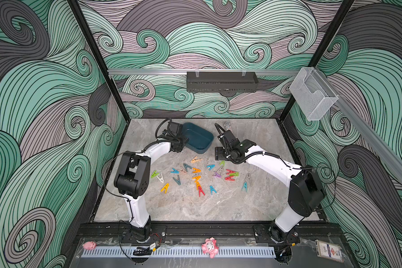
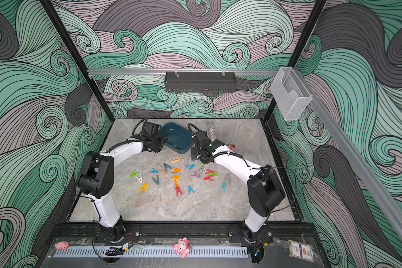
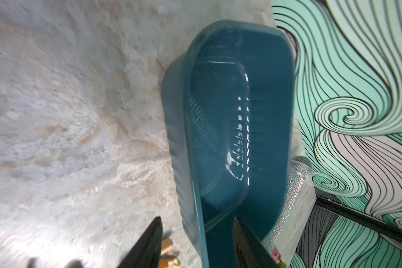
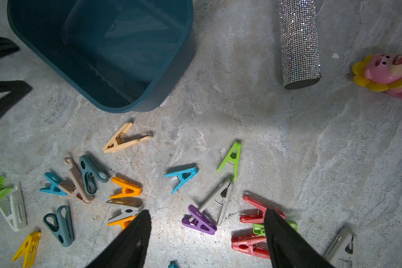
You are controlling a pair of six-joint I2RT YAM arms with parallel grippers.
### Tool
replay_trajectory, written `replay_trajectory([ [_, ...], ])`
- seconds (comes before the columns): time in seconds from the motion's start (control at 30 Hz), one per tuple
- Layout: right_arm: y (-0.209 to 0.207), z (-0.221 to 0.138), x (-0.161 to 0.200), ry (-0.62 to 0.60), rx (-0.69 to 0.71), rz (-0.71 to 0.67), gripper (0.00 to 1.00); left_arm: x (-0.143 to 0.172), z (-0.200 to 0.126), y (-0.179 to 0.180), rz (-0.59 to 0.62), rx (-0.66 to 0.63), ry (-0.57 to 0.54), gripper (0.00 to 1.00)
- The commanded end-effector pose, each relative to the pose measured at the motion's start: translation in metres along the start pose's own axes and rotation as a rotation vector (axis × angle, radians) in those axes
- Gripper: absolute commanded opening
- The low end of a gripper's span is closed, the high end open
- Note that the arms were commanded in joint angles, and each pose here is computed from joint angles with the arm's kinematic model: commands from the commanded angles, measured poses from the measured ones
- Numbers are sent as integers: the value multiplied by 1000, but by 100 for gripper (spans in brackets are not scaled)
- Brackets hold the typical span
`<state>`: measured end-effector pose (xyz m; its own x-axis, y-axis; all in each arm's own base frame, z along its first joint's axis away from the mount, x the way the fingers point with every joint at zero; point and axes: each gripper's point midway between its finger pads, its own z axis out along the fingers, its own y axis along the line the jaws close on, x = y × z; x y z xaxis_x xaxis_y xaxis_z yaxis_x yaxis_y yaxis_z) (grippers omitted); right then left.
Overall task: Put the clothespins into the storage box
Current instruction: Move the storage box to the center of the board, then pick up the clothespin from the center of the board.
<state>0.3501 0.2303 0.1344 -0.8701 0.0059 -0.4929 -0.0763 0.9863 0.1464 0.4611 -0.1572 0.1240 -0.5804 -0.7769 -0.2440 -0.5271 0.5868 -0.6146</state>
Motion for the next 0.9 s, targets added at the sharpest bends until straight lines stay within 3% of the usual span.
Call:
replay_trajectory([
  [0.0, -8, -11, 4, -1, 11, 18, 77, -12, -53, -5, 190, -19, -70, 55],
  [0.23, -5, -17, 45, 61, 72, -44, 74, -13, -121, 14, 555, -1, -182, 57],
  [0.43, 6, -26, 90, 136, 96, -108, 71, 16, -143, 45, 787, 19, -130, 56],
  [0.53, 10, -24, 117, 208, 99, -146, 67, 30, -140, 75, 805, -4, -92, 55],
  [0.63, 15, -19, 145, 282, 80, -156, 65, 34, -142, 91, 748, -13, -97, 55],
  [0.87, 35, -4, 173, 376, 74, -229, 68, 42, -132, 91, 701, 39, -90, 57],
])
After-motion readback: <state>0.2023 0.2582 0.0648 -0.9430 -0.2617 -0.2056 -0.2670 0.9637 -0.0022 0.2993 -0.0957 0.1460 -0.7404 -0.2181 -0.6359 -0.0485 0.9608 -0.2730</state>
